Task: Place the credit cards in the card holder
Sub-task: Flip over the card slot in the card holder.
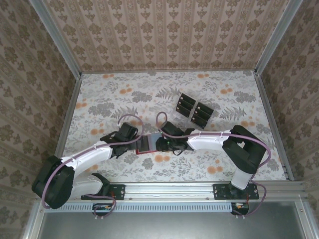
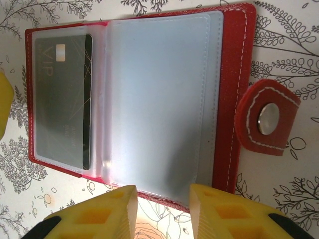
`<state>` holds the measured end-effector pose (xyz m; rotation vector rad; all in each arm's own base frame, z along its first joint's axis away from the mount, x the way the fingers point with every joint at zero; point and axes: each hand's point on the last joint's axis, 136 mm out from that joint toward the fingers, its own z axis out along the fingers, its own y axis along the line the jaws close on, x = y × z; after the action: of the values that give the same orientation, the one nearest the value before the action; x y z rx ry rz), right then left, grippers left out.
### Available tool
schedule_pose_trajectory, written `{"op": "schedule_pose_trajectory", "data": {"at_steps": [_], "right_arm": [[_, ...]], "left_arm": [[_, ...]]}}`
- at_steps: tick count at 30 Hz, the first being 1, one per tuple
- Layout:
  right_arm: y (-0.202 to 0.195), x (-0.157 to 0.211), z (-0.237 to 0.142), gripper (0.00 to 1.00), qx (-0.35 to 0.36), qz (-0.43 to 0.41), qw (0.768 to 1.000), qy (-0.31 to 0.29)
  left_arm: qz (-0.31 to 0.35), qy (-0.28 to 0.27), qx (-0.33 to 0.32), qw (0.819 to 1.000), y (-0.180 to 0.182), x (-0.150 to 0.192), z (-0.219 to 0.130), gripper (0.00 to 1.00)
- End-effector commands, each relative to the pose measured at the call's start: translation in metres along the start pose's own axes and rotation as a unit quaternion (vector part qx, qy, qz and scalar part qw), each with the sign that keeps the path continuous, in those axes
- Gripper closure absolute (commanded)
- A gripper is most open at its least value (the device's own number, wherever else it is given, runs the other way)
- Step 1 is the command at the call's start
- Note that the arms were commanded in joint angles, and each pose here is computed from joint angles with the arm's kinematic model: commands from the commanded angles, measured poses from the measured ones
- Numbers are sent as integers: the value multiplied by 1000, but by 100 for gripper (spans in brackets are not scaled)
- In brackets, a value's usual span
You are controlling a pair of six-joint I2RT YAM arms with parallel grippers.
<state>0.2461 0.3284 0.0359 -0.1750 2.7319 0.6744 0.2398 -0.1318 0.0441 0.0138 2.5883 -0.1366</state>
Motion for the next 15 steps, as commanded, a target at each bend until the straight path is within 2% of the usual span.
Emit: {"op": "schedule_pose_trajectory", "data": {"at_steps": [1, 15], "right_arm": [[-6, 5, 6, 67, 12, 7, 1000, 3], [-10, 9, 13, 67, 18, 11, 1000, 10]], "left_arm": [[-2, -4, 5, 1000, -1, -4, -1, 0], [-2, -3, 6, 1000, -1, -2, 0, 0]]}}
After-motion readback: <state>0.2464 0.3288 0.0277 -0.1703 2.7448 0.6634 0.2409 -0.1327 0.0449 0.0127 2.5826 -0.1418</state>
